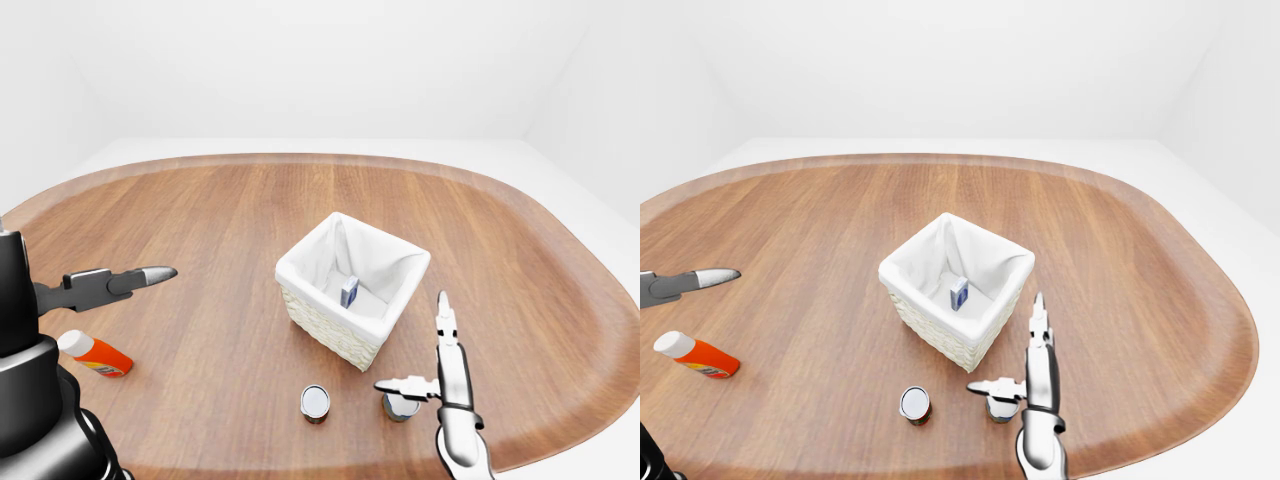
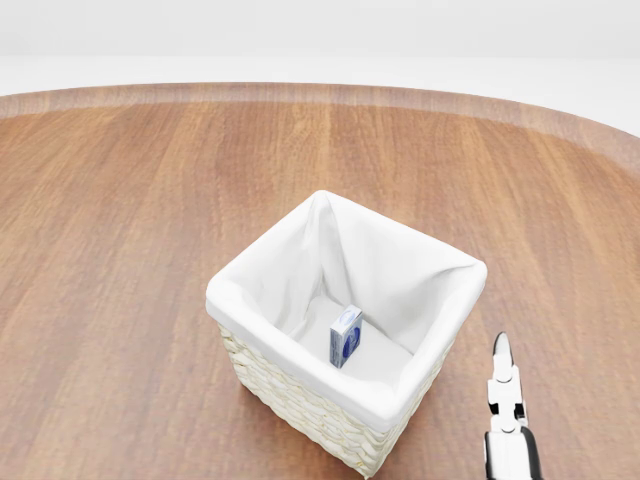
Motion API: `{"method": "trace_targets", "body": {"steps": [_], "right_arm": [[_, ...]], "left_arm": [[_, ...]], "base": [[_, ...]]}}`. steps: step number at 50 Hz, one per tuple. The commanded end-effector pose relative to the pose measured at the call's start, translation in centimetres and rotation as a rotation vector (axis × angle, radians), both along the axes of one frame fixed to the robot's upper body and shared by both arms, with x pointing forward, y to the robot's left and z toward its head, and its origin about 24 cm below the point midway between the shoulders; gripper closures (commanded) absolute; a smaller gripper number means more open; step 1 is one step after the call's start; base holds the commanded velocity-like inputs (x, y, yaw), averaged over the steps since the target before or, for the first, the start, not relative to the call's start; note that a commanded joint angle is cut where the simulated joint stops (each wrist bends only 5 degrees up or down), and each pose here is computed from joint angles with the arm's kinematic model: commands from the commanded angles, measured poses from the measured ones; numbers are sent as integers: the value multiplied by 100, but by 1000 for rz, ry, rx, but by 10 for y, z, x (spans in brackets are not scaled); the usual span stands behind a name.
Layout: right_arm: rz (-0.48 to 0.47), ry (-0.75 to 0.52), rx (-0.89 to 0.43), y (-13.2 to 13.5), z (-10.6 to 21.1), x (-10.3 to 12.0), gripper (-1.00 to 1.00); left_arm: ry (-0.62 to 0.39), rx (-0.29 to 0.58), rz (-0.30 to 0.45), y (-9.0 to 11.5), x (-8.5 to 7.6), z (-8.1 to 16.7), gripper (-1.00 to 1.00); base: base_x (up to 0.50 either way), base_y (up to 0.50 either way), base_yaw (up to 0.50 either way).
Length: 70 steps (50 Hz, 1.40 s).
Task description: Pick up the alphabet soup and the cream cheese box, and put them in the basket.
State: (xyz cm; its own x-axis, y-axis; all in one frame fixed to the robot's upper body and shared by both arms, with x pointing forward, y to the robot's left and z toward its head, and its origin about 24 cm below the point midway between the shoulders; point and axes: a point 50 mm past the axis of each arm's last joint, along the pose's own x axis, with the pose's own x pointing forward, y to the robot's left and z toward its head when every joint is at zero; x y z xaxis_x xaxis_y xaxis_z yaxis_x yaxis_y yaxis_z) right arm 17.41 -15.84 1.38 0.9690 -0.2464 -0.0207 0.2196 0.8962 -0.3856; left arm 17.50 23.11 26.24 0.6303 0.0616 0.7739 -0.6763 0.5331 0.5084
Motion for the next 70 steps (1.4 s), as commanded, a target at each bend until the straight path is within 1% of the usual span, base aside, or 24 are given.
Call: {"method": "trace_targets", "body": {"steps": [1, 6, 22, 28, 41, 51, 65, 70], "right_arm": [[-7, 22, -6, -3, -8, 5, -100], [1, 23, -12, -2, -8, 5, -100], [-8, 84, -51, -2, -25, 7, -100], [-4, 90, -54, -2, -26, 6, -100], [27, 117, -64, 0, -29, 2, -100], [48, 159, -78, 2, -39, 2, -100], [49, 194, -86, 3, -48, 3, -100], [40, 228, -90, 1, -56, 2, -100]], "left_arm": [[-26, -30, -39, -1, -2, 0, -100], [-27, -25, -40, -1, -2, 1, -100], [-25, -33, -39, 0, -2, 0, -100], [-26, -30, -39, 0, -2, 1, -100], [-26, -26, -39, -1, -2, 1, -100], [-26, -24, -38, -1, -2, 1, -100], [-30, -16, -39, -2, -3, 2, -100], [-30, -14, -40, -3, -3, 3, -100]], "base": [[0, 0, 0], [0, 0, 0], [0, 0, 0], [0, 0, 0], [0, 0, 0], [0, 0, 0], [0, 0, 0], [0, 0, 0]]}}
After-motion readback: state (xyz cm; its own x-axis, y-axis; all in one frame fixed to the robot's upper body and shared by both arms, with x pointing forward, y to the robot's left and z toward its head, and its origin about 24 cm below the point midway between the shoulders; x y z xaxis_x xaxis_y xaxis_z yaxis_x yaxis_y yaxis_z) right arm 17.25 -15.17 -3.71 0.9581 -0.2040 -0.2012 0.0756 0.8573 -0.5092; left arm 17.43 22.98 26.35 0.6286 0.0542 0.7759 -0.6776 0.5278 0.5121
